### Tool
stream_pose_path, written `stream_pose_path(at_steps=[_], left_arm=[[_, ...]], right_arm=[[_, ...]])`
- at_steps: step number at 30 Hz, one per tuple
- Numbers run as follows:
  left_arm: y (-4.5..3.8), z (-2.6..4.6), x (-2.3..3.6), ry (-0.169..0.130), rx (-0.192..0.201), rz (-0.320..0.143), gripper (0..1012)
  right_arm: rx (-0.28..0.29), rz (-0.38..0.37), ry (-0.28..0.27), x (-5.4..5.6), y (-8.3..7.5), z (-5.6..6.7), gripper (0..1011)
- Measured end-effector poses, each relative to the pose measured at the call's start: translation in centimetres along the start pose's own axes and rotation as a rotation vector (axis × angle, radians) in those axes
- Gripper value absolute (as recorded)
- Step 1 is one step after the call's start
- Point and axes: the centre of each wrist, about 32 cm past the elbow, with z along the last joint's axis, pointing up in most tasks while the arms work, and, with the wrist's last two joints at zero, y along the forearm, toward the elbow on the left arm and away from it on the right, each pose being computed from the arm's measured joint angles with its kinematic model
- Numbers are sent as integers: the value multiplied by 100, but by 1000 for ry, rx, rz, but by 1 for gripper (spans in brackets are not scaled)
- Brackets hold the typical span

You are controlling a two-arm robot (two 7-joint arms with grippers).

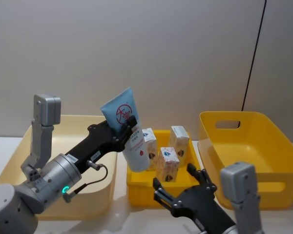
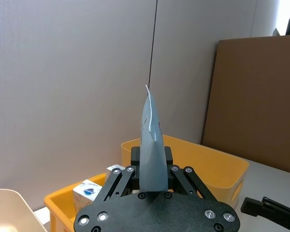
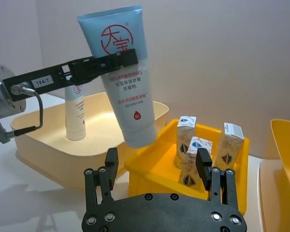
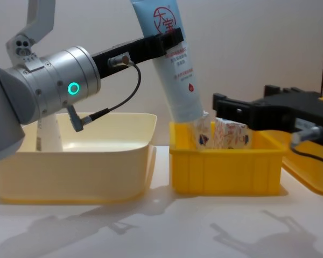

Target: Bimanual collaborative sorting of washing and personal care products

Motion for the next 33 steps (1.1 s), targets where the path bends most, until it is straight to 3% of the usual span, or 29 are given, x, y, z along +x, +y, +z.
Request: stream_pose_path(at_steps=[20,33], left_arm=[[-4,0,-2,2,-1,-4,246],[-4,0,-2,2,-1,-4,246]], right_arm=[[33,-115,-126,-458,422,-18,1000],[61,-174,-160,-611,645,-50,1000]])
